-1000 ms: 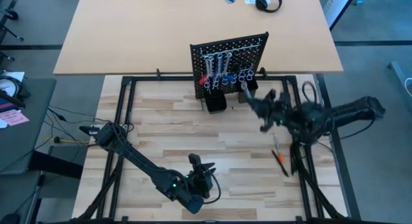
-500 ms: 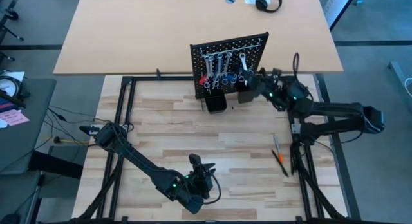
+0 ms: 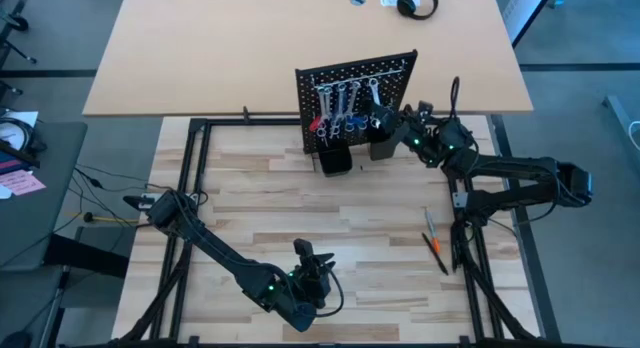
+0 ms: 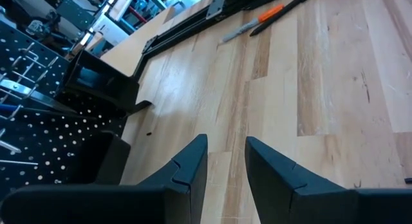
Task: Hang tools onto peg board
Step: Hang the wrench on the pegboard
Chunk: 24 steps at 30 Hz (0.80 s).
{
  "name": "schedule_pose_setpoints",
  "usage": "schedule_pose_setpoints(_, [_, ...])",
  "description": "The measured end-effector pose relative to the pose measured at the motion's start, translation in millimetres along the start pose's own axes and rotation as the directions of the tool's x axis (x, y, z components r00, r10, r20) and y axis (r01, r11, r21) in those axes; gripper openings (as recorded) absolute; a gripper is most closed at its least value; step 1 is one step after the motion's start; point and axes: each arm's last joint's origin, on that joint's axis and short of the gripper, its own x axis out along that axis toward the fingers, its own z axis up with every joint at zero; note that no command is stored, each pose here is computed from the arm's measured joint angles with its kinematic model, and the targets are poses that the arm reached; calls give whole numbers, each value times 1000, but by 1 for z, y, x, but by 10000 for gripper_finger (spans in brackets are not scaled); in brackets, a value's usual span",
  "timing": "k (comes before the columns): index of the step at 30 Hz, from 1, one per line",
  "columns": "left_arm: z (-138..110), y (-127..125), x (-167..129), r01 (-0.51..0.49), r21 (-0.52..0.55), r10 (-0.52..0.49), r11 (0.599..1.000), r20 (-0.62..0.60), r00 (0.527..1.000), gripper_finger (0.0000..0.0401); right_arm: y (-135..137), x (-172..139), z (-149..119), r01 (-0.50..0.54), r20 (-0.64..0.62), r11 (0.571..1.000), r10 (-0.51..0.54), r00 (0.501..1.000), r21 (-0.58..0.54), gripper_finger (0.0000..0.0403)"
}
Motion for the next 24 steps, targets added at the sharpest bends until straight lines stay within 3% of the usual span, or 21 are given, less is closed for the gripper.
schedule_pose_setpoints(15, [0, 0, 0, 0, -2, 0, 1000, 0, 1000, 98, -11, 5, 1, 42, -14, 997, -41, 999, 63, 22])
schedule_pose_setpoints(24, [0, 0, 0, 0, -2, 0, 1000, 0, 1000, 98, -8, 5, 2, -34, -25, 997, 36, 999, 66, 22])
